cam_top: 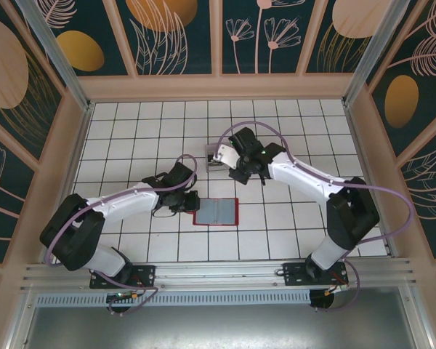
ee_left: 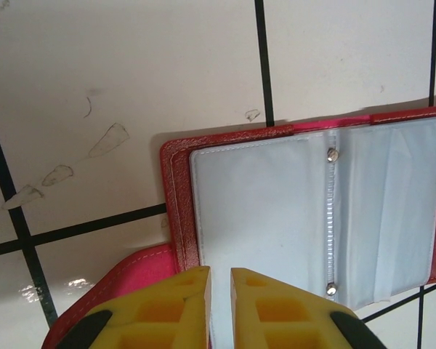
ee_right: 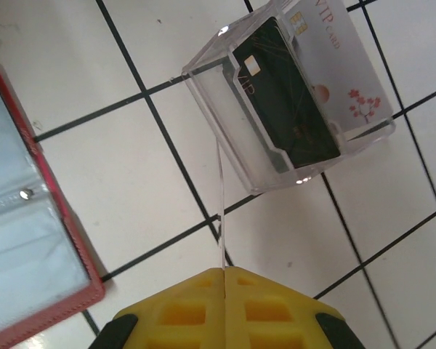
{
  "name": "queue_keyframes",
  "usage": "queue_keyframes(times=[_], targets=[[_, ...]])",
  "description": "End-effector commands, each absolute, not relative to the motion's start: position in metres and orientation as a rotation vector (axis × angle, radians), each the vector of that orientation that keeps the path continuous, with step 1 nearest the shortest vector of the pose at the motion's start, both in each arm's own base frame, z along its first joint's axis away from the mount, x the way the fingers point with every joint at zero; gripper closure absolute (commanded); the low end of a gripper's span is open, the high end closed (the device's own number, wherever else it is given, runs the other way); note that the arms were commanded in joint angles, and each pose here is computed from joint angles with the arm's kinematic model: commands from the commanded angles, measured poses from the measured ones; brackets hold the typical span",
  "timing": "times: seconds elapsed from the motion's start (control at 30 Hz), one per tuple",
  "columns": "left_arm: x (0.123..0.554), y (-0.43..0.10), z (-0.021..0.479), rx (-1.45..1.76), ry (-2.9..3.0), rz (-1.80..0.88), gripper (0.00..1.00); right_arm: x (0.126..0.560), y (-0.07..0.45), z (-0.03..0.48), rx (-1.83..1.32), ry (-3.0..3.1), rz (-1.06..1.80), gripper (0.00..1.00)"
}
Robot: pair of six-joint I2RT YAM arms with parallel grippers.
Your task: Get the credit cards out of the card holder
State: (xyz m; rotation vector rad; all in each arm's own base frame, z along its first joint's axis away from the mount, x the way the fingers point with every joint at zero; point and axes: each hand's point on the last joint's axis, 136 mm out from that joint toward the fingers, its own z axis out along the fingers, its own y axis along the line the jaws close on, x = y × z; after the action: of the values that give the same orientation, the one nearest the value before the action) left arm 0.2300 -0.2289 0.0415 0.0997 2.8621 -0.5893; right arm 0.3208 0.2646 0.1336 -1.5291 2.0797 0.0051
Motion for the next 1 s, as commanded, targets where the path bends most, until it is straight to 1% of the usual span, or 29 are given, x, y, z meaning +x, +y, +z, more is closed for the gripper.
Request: queue_keyframes(times=[0.0, 0.27, 0.67, 0.97], targets=[[0.226, -0.225, 0.043, 0.078, 2.858, -0.597, 0.84, 0.326, 0.259, 0.140, -1.720, 1.977, -0.090, 1.00], [0.220, -0.219, 0.045, 0.047, 2.850, -0.603, 0.84, 0.348, 0.269, 0.150, -1.861, 1.872, -0.121, 1.00], [0.217, -0.215, 0.047, 0.008, 2.840, -0.612, 0.83, 0.388, 0.290, 0.157, -1.981, 1.820, -0.139, 1.00], [0.216, -0.213, 0.048, -0.013, 2.835, -0.610, 0.84, 0.398, 0.308, 0.150, -2.048, 1.804, -0.078, 1.00]])
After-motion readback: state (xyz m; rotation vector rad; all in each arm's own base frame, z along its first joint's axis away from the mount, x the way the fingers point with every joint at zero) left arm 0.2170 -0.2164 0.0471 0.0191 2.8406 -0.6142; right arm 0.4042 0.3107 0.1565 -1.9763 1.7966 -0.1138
